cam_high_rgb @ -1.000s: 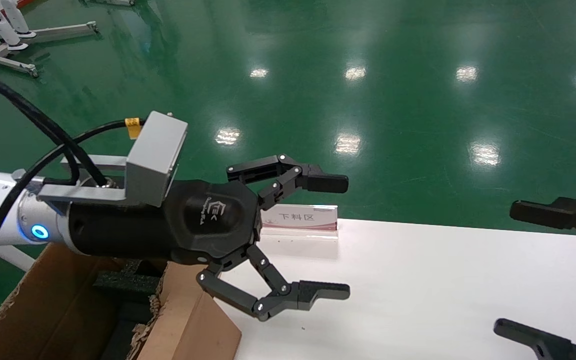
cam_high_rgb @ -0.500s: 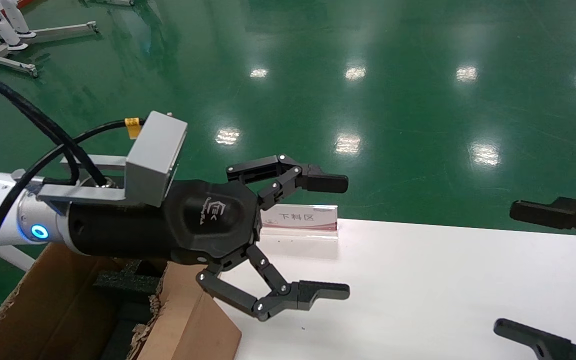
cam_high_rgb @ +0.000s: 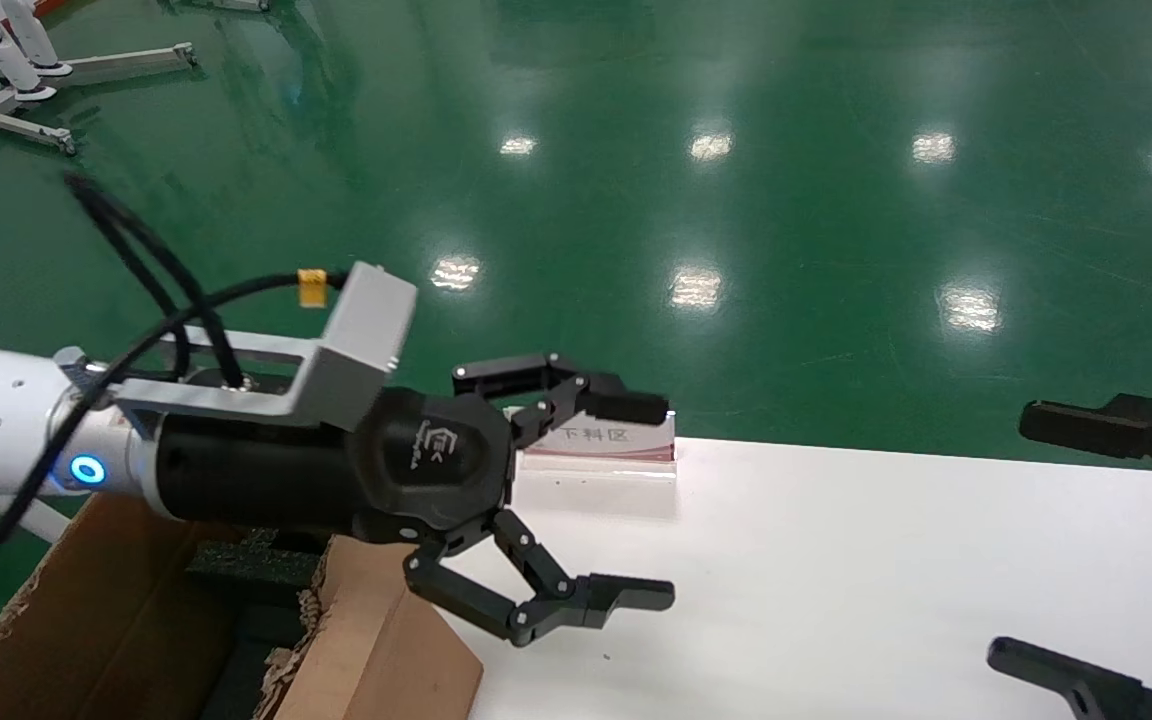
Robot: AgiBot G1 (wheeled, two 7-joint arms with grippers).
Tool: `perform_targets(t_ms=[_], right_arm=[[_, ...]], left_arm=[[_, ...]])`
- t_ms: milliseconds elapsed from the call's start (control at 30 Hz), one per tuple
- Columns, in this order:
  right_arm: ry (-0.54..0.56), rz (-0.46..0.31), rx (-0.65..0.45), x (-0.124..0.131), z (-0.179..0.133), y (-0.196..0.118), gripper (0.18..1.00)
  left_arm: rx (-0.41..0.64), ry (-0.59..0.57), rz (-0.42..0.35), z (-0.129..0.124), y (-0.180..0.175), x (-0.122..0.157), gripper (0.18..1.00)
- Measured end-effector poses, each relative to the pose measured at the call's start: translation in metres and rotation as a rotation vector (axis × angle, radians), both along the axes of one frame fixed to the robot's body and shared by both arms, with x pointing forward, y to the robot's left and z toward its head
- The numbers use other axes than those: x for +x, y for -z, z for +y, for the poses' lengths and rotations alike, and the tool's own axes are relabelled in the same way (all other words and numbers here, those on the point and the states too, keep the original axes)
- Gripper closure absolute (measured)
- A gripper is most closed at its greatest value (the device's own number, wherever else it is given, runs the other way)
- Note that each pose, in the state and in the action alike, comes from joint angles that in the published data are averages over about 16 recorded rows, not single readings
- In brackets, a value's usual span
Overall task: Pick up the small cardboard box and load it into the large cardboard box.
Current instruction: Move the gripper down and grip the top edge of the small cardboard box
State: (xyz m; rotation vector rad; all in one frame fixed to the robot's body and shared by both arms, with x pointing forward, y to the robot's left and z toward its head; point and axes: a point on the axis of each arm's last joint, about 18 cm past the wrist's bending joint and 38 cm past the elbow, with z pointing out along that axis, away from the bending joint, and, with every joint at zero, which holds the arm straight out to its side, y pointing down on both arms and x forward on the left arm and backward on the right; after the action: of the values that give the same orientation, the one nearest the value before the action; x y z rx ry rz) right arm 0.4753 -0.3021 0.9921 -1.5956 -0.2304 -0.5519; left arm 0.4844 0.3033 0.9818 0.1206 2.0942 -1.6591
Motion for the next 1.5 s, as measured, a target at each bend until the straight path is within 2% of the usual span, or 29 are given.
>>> perform_targets(t_ms=[433,833,1267,1500], right_arm=[[0.000,0.000,0.000,0.000,0.000,0.000,0.184],[0.000,0.000,0.000,0.000,0.000,0.000,0.184],[0.000,0.000,0.000,0.000,0.000,0.000,0.184],[0.000,0.000,0.000,0.000,0.000,0.000,0.184]], left_arm=[[0.309,-0.210,0.172,-0.006,0.000,0.017,0.189],[0.589,-0.506,0.377,-0.016,-0.019,0.029,0.189],[0.734,-0.825,0.531,-0.027,-0.046,0.024,0.189],[0.771,-0.939,0.631,-0.025,-0.046,0.014,0.189]])
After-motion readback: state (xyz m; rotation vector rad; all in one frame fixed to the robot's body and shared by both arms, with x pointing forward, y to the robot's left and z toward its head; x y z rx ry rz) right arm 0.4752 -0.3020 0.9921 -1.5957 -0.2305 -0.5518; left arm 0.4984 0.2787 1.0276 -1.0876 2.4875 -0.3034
